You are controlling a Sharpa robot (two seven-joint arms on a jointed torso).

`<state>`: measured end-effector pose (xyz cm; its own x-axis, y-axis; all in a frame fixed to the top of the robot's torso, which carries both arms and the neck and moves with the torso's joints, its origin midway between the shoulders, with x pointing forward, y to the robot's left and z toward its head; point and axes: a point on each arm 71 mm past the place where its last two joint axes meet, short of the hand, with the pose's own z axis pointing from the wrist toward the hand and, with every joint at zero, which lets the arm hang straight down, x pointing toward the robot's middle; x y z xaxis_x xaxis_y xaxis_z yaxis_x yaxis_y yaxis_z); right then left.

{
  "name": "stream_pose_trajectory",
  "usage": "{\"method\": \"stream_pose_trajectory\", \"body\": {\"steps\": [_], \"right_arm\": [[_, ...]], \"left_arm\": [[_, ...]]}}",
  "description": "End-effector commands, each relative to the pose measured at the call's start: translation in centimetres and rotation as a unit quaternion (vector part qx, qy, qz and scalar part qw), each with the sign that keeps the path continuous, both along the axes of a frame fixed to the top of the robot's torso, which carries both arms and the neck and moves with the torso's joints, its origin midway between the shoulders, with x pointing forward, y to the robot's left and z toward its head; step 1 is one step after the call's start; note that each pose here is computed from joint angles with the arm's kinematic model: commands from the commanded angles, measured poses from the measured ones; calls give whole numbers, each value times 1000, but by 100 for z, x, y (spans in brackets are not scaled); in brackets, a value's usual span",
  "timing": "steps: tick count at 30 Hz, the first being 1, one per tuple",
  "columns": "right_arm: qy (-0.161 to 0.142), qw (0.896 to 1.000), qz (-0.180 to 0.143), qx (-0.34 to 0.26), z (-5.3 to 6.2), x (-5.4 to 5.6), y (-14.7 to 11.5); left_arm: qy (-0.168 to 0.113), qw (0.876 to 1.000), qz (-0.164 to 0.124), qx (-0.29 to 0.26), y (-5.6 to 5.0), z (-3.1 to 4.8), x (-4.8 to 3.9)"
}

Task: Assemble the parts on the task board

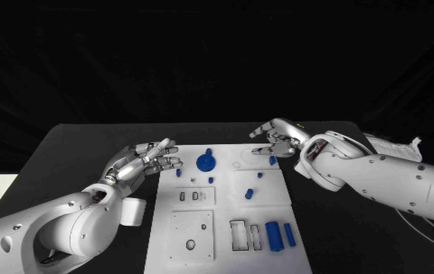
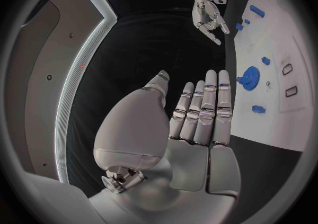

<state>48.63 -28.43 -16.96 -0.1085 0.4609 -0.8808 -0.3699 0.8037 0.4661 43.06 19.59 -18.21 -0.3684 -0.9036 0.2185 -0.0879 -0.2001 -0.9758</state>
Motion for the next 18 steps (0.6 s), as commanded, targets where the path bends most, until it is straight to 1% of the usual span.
{"method": "stream_pose_trajectory", "body": {"steps": [1,5,9,10,18], "right_arm": [[41,998,20,33,-46,-29,-166],[49,998,-1,25,-68,-32,-402],[57,998,-14,17,-113,-31,-541],[58,998,-14,16,-116,-31,-545],[79,997,-20,5,-298,-56,-612]], "left_arm": [[-2,1000,-12,-8,-29,-1,7],[-1,1000,-13,-8,-36,-19,20],[0,1000,-13,-8,-43,-34,29],[0,1000,-13,-8,-44,-35,30],[2,1000,-13,-8,-48,-56,39]]}}
